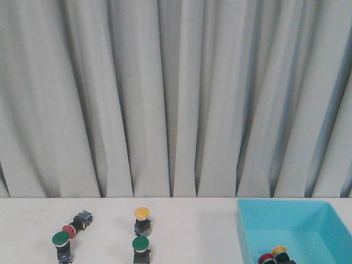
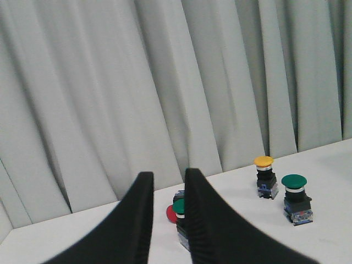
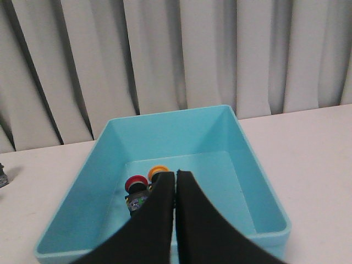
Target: Pick red and yellow buttons and place in box
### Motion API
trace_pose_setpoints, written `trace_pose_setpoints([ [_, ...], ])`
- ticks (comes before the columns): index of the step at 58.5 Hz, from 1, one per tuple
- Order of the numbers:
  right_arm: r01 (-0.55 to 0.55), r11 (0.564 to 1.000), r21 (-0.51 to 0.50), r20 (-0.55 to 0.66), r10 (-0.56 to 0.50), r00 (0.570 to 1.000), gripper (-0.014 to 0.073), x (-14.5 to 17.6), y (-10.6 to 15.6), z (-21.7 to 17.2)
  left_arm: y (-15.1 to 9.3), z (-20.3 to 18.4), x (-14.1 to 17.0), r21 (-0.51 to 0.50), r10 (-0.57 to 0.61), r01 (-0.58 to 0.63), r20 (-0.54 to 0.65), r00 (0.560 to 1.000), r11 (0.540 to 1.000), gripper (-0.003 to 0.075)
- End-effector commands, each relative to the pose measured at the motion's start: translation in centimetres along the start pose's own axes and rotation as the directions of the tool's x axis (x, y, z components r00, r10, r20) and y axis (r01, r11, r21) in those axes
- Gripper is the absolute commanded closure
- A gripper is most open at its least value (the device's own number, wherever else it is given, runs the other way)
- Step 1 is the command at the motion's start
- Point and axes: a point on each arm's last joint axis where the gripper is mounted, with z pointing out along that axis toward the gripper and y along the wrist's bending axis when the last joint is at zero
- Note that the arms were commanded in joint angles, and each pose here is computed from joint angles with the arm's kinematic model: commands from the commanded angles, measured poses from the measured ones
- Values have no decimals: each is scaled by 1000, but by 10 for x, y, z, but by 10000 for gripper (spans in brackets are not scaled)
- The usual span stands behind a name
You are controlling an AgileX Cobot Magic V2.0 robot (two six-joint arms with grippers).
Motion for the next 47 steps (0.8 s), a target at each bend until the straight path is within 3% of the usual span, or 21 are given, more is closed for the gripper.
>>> trace_pose_setpoints([
  [1, -46, 998, -30, 113, 49, 992, 599, 1, 1, 1, 1, 0, -3, -18, -15, 16, 64, 998, 1000, 584],
  [47, -21, 1000, -8, 26, 22, 999, 599, 8, -1, 1, 1, 0, -3, -18, -14, 15, 64, 998, 1000, 584],
])
